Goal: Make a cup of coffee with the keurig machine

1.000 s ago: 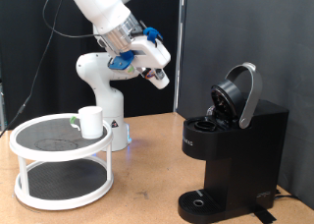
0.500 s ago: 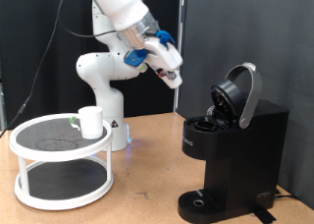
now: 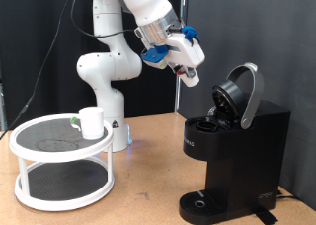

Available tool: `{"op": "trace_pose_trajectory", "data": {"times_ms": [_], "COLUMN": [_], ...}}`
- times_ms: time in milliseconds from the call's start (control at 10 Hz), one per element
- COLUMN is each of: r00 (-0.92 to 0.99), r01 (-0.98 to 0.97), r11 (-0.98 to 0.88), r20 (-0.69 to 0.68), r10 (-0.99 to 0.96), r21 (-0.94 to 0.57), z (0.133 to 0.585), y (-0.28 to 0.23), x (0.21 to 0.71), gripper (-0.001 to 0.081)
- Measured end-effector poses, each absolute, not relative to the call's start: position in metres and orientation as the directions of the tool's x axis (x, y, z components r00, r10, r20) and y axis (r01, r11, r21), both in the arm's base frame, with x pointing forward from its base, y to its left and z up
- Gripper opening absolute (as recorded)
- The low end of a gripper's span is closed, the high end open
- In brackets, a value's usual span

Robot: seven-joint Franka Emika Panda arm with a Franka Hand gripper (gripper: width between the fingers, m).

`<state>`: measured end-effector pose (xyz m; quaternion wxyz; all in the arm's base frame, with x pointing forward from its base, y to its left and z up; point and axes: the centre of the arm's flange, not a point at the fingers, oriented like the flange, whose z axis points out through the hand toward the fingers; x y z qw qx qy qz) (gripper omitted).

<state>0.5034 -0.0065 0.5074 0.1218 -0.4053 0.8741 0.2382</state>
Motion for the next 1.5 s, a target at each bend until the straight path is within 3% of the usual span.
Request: {"op": "trace_pose_trajectory", "data": {"times_ms": [700, 1500], "r00": [-0.658, -0.66], "r01": [-0.753, -0.751], "r11": [0.57, 0.587], "r20": [-0.389, -0.337], "r10": [-0.645, -0.671], "r21": [0.329, 0.302], "z": [0.493, 0.441], "y": [-0.006, 0.012], "x": [0.521, 0.523], "gripper": [0.0463, 0.0463]}}
